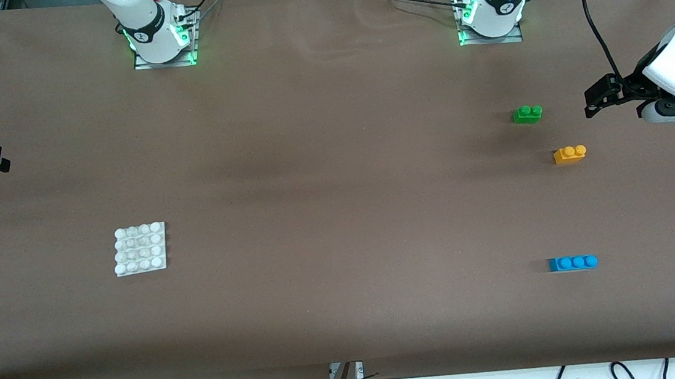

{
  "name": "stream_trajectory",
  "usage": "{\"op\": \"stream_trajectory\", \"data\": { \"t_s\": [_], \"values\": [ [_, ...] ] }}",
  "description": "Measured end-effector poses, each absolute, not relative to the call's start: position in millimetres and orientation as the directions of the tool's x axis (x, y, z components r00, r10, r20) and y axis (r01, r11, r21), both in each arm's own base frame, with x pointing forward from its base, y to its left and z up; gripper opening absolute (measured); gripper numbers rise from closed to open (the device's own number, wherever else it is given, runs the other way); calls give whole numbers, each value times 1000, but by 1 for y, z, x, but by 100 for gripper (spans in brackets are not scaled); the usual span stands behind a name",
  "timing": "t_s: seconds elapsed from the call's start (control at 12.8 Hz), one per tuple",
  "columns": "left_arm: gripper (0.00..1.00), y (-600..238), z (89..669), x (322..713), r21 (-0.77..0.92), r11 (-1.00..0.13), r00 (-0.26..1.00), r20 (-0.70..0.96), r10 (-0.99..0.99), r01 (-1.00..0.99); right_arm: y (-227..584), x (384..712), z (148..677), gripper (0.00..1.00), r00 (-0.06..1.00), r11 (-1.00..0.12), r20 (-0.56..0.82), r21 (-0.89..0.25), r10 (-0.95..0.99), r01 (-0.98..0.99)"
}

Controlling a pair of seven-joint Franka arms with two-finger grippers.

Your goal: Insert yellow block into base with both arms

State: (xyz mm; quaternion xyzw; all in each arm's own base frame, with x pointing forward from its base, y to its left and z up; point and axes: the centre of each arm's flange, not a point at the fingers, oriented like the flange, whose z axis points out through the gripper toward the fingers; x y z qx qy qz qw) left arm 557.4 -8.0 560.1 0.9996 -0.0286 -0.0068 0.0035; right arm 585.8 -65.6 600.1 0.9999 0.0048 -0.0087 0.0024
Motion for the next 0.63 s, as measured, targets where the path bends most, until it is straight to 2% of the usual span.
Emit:
{"op": "stream_trajectory", "data": {
  "t_s": [0.63],
  "values": [
    [100, -8, 562, 559, 7, -998, 998, -9, -57, -57, -66, 588, 596, 100, 1000, -1000, -26, 15, 11, 11]
  ]
}}
